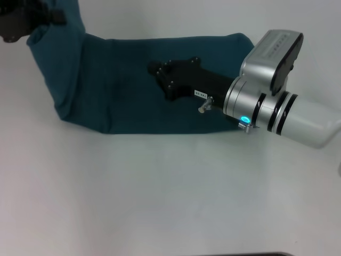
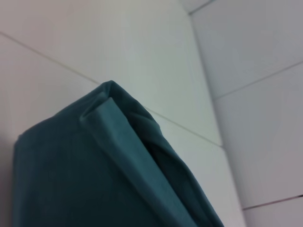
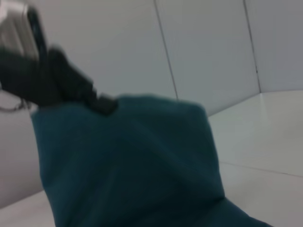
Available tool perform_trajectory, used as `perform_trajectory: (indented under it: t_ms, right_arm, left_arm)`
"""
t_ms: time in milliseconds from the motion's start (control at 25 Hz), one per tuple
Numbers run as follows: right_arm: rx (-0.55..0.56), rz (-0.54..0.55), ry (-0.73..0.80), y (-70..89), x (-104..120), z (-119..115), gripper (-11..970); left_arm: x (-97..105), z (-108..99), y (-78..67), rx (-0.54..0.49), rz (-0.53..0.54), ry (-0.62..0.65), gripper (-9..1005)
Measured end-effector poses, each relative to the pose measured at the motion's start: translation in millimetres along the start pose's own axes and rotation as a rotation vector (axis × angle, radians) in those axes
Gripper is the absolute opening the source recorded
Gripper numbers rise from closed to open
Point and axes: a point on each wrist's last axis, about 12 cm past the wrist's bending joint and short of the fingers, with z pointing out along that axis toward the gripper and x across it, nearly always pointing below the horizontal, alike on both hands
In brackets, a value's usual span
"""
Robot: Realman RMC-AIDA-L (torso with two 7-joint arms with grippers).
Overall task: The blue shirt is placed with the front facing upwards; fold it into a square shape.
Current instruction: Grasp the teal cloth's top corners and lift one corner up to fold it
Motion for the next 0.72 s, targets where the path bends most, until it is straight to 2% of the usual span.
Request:
perform_trajectory:
  t_ms: [120, 520, 720]
  right_arm:
    - [0.021, -0.014, 0.000, 1.8, 3.0, -0.2, 20]
    - [0.001, -0.069, 0.044, 8.7, 4.9, 9.5, 0]
    - [-0.101, -0.130, 0.130, 26.2, 7.1, 24.5, 0]
  left_arm:
    - [-1.1, 0.2, -6.8, 0.053, 0.010, -0.011, 17]
    - [-1.2, 6.7, -19.4, 0.132, 0.027, -0.008, 17]
    - [-1.0, 6.9, -21.7, 0.136, 0.034, -0.010, 16]
